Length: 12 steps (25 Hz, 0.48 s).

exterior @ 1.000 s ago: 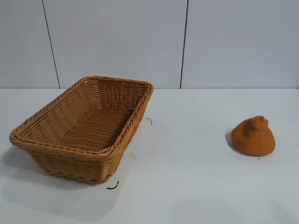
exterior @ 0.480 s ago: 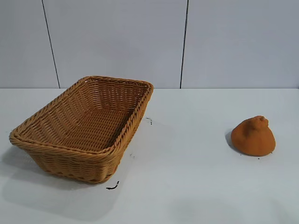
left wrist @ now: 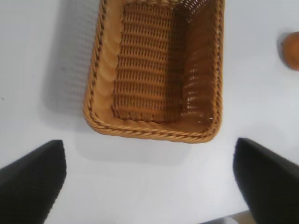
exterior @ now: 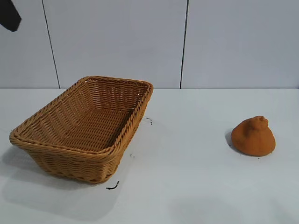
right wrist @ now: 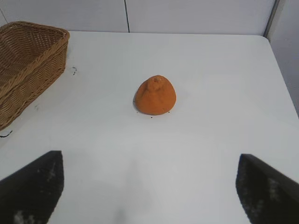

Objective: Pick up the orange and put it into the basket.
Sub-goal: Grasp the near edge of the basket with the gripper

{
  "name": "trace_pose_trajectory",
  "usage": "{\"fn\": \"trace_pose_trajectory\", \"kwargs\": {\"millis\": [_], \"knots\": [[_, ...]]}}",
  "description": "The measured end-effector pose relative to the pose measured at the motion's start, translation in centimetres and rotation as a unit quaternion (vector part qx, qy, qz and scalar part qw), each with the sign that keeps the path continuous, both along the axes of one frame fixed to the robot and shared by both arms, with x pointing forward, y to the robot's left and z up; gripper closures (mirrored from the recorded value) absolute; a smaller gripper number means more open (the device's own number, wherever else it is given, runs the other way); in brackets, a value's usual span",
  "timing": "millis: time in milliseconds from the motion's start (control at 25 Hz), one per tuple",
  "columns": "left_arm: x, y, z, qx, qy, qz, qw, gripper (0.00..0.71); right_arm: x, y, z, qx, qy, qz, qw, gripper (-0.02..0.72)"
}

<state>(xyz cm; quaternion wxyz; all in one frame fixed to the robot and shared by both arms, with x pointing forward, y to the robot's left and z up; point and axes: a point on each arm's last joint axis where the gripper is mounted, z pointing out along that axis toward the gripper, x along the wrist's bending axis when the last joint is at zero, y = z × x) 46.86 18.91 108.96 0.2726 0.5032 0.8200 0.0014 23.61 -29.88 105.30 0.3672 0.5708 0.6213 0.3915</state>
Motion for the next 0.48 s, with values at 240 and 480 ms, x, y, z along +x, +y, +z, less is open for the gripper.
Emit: {"fn": "trace_pose_trajectory", "kwargs": {"millis": [240, 480], "knots": [[1.4, -0.7, -2.1, -0.042, 0.069, 0.120, 0.989, 0.014, 0.0, 0.0, 0.0, 0.000, 0.000, 0.000, 1.000, 0.010], [3.8, -1.7, -6.3, -0.051, 0.139, 0.215, 0.965, 0.014, 0.0, 0.0, 0.0, 0.000, 0.000, 0.000, 1.000, 0.010]]}}
